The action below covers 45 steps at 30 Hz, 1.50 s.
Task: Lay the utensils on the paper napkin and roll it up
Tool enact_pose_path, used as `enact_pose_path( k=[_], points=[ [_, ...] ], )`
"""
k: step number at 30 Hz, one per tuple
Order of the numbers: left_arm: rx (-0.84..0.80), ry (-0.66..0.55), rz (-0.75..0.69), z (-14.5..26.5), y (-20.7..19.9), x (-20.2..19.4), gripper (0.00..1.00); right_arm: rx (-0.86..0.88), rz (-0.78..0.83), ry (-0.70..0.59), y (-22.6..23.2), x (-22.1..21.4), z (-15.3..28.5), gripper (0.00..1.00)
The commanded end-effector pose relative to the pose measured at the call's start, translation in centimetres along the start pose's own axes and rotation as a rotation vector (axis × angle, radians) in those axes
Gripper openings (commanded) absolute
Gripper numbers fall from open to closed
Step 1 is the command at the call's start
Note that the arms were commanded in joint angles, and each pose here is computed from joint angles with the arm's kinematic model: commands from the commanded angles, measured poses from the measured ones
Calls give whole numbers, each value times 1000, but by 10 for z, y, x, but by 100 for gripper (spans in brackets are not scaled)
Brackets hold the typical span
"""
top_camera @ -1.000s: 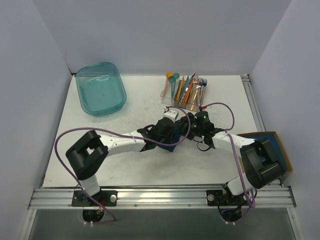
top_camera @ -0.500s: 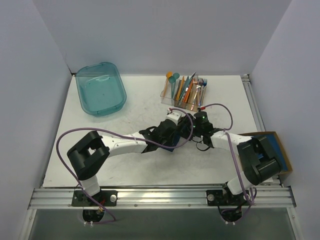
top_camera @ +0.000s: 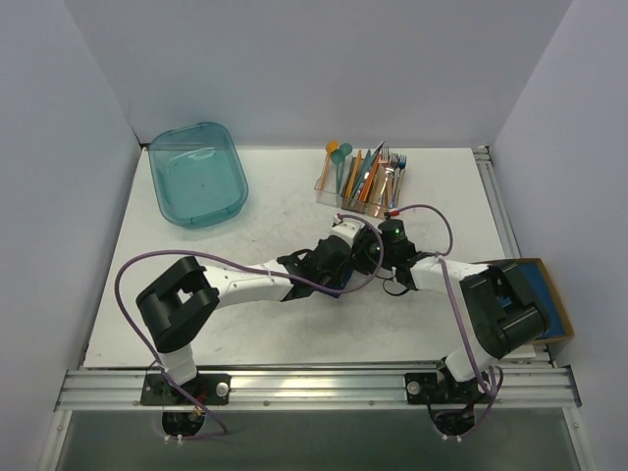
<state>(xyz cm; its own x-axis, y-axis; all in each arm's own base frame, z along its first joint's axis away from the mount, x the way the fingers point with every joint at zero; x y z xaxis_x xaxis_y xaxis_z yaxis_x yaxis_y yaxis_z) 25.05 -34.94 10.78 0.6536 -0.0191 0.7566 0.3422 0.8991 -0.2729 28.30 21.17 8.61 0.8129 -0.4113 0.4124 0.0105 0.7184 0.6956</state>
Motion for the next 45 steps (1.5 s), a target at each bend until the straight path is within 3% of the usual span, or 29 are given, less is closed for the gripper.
enact_pose_path(
  k=[1,11,16,19,20,22,23,30,34,45],
  points=[
    [-22,-66,-1,-2,-14,20,2,61,-1,-1,14,3,-2,35],
    [-5,-77,-23,-3,-11,21,2,56,-18,25,3,-11,0,20],
    [-9,-78,-27,-2,-12,23,3,55,-20,30,2,-13,0,1],
    [-12,-69,-29,1,-12,22,11,51,-20,31,0,-13,0,0],
    [-7,-72,-32,2,-12,22,24,51,-20,31,0,-13,-1,0],
    [5,-77,-32,7,-10,21,37,51,-18,30,0,-13,-2,0],
    [9,-83,-30,10,-9,22,48,52,-16,29,0,-13,-2,0],
    [62,-88,-25,30,6,21,82,49,-6,25,2,-10,-2,0],
    [100,-64,-29,33,15,8,87,48,2,18,4,-7,-1,0],
    [154,4,-21,14,24,-19,87,39,16,6,8,-1,2,0]
  ],
)
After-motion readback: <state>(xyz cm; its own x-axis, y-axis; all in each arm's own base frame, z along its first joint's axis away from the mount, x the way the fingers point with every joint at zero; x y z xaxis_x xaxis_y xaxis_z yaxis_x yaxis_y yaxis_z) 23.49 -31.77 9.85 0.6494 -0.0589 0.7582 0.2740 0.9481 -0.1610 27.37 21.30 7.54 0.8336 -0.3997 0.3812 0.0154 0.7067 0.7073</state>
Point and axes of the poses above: each gripper's point midway between its finger pads, its own z axis back along the fingers, its own y axis along the line the jaws close on, x = y × z, the point moved 5 cm from there along z, back along the fingers, and after that the axes turned 14 degrees about z, right-handed, at the moved point
